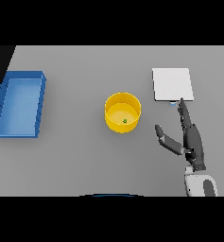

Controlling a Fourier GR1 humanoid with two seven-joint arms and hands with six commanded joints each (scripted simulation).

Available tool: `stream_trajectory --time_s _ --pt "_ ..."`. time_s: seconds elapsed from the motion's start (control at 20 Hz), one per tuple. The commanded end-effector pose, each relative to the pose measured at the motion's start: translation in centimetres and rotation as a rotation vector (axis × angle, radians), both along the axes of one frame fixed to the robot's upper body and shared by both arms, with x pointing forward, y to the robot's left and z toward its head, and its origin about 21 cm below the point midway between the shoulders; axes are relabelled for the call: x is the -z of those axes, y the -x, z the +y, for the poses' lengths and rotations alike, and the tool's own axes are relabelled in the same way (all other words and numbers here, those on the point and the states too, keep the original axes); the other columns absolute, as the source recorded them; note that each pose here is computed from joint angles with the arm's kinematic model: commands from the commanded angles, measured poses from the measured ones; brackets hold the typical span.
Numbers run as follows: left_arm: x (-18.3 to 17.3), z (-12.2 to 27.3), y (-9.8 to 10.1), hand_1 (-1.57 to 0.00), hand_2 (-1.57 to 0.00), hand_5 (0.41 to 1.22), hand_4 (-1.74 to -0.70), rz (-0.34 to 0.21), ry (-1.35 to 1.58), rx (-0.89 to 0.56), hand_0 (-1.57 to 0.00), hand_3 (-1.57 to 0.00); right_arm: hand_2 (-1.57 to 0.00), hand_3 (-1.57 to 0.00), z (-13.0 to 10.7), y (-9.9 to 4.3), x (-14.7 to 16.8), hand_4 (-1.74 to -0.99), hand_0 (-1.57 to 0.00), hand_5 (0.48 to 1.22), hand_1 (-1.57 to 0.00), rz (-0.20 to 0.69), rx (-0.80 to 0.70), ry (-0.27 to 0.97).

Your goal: Pick up the red beaker and tilt it to pour out 1 green nut into yellow bowl. Pick up the yellow bowl and place it on the metallic measuring scale.

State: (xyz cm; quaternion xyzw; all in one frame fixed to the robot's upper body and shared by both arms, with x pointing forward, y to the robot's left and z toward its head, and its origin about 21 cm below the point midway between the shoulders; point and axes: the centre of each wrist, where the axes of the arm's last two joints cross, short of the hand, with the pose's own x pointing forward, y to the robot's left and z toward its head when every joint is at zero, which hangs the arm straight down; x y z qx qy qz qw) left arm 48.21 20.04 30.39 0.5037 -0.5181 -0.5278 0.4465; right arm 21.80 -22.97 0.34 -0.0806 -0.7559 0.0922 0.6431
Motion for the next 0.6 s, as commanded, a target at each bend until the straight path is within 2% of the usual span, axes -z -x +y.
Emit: stream_trajectory --time_s 0.0,0.15,0.3,0.4,0.55 --pt "0.7 1.4 0.0 -1.57 -1.56 1.221 -1.74 -0.001 0.076 -0.029 -1.57 -1.41 0.0 0.0 -0.2 0.1 0.5 -1.22 0.0 0.587 0.0 0.013 0.001 -0.004" --pt "3.2 6.0 0.9 -1.57 -1.57 1.221 -1.74 -0.03 0.288 -0.143 -1.57 -1.41 0.0 0.0 -0.4 -0.3 0.3 -1.223 0.0 0.591 0.0 0.0 -0.006 0.018" --pt "6.4 8.8 2.5 -1.57 -1.57 1.221 -1.74 -0.084 0.481 -0.26 -1.57 -1.45 0.0 0.0 -0.4 -0.3 0.5 -1.212 0.0 0.604 0.0 0.011 -0.023 0.032" --pt "8.9 10.4 4.1 -1.57 -1.57 1.221 -1.74 -0.088 0.572 -0.344 -1.57 -1.45 0.0 0.0 -0.4 -0.7 0.4 -1.209 0.0 0.62 0.0 0.018 -0.024 0.049" --pt "12.3 11.3 6.8 -1.57 -1.57 1.221 -1.74 -0.081 0.661 -0.456 -1.57 -1.45 0.0 0.0 -0.5 -0.1 0.1 -1.21 0.0 0.649 0.0 -0.002 -0.033 0.069"
